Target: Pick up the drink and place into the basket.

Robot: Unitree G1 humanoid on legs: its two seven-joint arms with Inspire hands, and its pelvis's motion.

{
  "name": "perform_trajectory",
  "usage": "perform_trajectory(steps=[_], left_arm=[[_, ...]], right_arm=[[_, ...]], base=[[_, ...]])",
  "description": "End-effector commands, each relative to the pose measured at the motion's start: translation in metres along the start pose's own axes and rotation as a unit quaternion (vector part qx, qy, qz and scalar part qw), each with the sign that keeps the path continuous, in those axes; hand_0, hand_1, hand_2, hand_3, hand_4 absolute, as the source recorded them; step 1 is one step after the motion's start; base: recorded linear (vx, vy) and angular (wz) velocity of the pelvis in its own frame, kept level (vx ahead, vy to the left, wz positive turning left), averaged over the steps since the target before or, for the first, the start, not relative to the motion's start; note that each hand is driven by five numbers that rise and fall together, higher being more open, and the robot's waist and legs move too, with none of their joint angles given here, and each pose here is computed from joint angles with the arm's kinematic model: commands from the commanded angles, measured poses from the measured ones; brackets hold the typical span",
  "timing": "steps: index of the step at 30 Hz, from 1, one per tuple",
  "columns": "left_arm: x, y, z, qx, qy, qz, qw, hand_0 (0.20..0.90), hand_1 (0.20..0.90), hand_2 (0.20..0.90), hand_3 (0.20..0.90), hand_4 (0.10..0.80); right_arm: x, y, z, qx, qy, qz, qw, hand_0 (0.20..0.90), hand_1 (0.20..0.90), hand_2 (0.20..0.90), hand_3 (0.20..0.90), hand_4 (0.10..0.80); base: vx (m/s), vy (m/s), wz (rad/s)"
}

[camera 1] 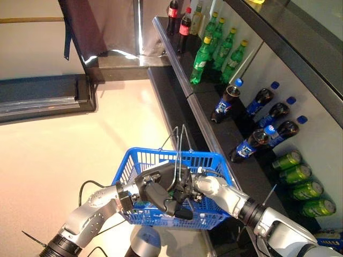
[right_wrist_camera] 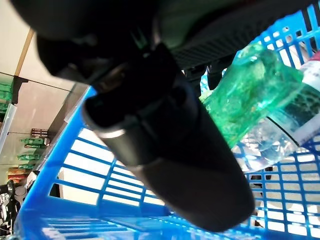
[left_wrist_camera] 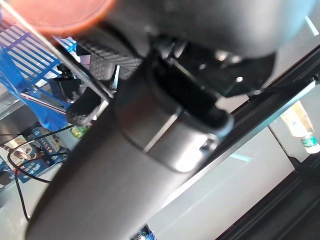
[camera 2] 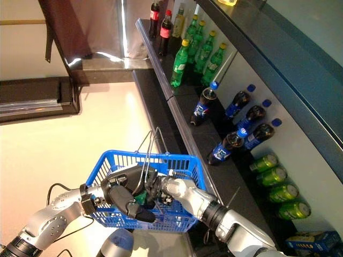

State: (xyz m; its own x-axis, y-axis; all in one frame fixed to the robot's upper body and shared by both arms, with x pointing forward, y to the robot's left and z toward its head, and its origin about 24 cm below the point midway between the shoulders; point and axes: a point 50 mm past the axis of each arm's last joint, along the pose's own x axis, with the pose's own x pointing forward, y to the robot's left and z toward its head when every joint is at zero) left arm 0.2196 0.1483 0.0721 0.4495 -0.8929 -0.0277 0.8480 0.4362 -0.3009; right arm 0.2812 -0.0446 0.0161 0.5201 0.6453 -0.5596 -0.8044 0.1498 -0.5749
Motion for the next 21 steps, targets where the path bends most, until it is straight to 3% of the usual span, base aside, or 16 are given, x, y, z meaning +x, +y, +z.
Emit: perform_trajectory(steps=[1, 12, 21], left_arm=[[0.039, -0.104, 0.111, 0.12, -0.336, -0.35, 0.866, 0.3, 0.3, 0.3, 0.2, 0.1], [0.031, -0.083, 0.114, 0.147, -0.36, -0.231, 0.892, 0.3, 0.3, 0.3, 0.2, 0.1], [0.015, -0.053, 0.118, 0.183, -0.384, -0.079, 0.902, 0.3, 0.3, 0.3, 0.2, 0.1]], right_arm=[[0.003, -0.017, 0.015, -0.027, -0.027, -0.018, 0.999, 0.9, 0.9, 0.9, 0.9, 0.8], [-0.011, -0.035, 0.012, 0.003, -0.04, -0.083, 0.996, 0.9, 0.9, 0.9, 0.9, 0.8], [-0.035, -0.054, 0.004, 0.059, -0.05, -0.203, 0.976, 0.9, 0.9, 0.9, 0.9, 0.8]], base=[[0.0, 0.0, 0.0], [0.0, 0.0, 0.0], [-0.006, 0.006, -0.04]])
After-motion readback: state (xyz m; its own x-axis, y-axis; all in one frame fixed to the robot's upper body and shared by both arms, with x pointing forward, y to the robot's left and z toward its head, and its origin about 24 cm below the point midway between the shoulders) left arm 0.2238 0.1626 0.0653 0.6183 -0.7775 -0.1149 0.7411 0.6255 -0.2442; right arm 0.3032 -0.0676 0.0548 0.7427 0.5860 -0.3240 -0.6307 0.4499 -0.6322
